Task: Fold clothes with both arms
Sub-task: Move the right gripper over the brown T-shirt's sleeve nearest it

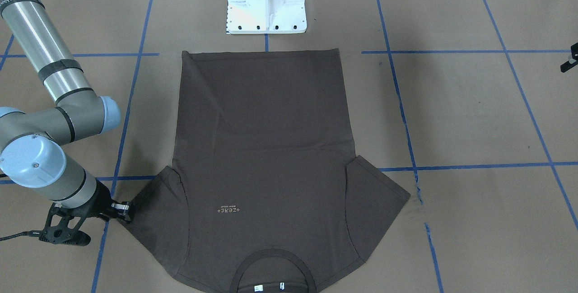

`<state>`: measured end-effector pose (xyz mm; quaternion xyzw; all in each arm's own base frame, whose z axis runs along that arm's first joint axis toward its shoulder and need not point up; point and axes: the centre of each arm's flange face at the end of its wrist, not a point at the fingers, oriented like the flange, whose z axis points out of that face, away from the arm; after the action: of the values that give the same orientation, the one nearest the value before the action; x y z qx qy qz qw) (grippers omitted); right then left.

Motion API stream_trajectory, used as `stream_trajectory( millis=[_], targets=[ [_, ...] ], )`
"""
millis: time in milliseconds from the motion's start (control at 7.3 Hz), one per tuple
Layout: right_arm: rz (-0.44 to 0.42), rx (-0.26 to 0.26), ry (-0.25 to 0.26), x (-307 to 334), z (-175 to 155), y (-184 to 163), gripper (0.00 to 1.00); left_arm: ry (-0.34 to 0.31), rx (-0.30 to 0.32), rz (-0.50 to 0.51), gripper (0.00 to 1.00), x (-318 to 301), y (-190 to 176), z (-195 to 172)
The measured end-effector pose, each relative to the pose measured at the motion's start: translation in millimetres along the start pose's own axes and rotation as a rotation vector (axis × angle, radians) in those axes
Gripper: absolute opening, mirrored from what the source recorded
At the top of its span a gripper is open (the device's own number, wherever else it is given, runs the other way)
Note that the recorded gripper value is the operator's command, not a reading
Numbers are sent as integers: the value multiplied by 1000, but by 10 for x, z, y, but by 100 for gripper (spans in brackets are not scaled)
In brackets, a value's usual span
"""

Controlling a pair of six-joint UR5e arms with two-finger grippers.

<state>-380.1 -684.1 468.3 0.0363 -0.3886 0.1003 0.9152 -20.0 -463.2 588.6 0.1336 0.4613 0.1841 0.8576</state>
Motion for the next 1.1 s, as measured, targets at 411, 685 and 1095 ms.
stream_trajectory(
  millis=[411, 685, 1095],
  targets=[
    [4, -2, 2, 24, 10, 10, 0, 0, 1, 2, 100, 12, 9, -6],
    [5, -3, 0, -2, 2, 11, 0, 0, -1, 1, 100, 9, 24, -2],
    [46, 14, -46, -379, -210, -22, 0, 0, -2, -1, 100, 5, 40, 3]
  ],
)
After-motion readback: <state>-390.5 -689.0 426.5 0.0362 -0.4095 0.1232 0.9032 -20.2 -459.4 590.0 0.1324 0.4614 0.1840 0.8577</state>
